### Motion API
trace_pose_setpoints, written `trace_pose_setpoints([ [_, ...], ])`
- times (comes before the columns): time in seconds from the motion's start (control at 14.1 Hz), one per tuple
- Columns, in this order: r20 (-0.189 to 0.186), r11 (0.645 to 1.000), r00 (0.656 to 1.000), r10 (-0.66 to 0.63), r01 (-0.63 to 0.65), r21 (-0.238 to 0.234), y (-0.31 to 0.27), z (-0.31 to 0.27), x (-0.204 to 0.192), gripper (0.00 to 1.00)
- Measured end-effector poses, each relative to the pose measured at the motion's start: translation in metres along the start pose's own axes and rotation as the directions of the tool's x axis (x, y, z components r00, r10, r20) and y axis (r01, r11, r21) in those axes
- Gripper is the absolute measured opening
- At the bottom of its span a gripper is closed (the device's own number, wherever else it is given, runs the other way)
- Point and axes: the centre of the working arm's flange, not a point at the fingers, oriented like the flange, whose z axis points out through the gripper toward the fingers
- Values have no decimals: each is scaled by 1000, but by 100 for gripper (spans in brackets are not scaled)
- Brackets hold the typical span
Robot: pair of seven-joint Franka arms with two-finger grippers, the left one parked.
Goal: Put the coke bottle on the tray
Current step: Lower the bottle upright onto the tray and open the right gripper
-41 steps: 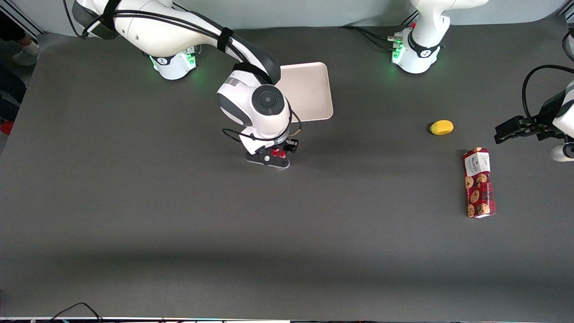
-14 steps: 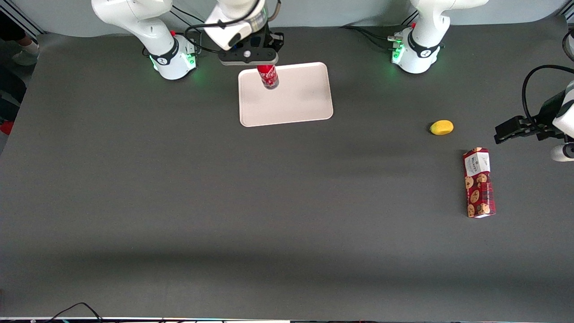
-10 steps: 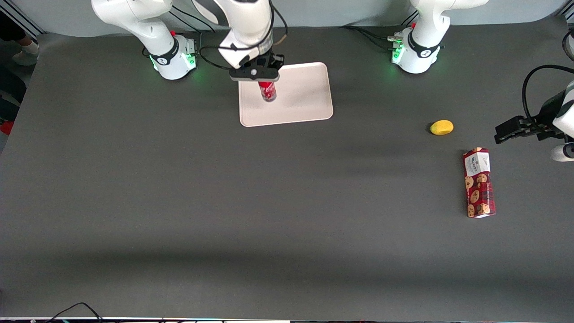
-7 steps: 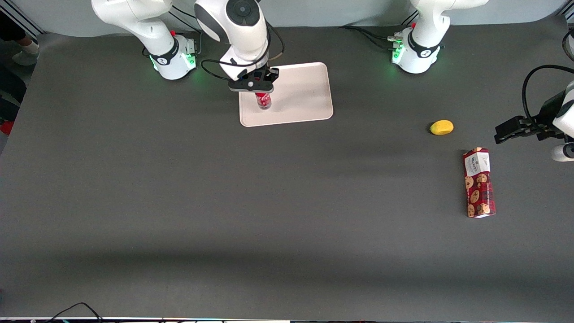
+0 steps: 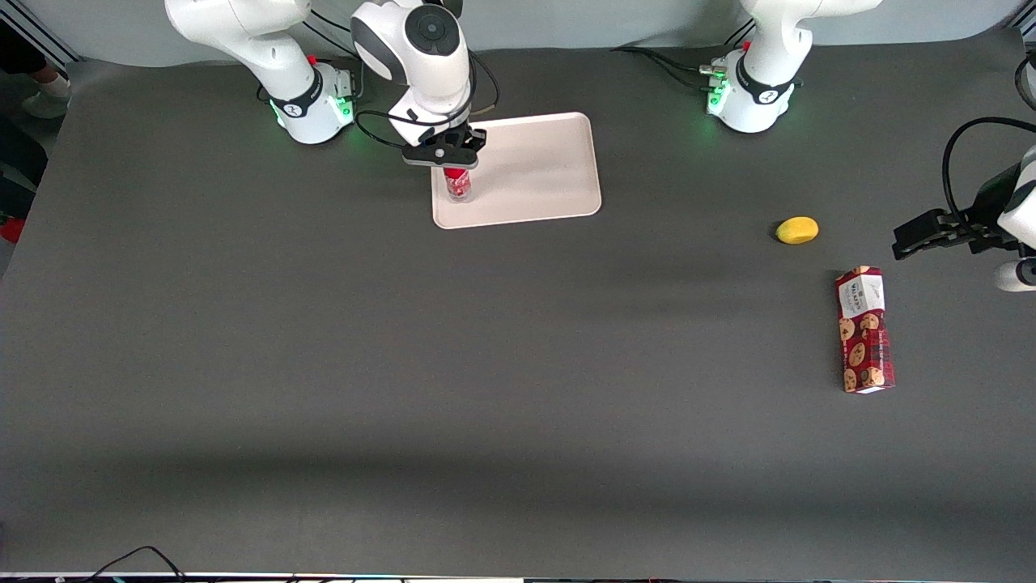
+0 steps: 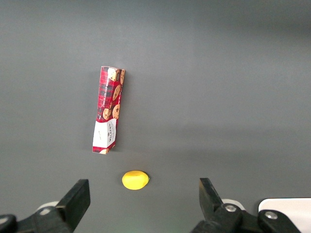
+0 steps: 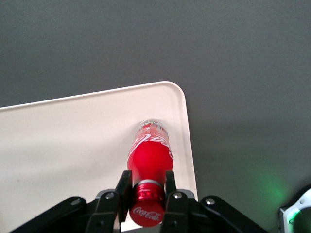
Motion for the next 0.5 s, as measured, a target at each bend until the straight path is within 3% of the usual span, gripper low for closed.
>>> trace_pose_setpoints([
  [0.5,10,1000,1000,0,-1,21,-3,5,-12,31],
])
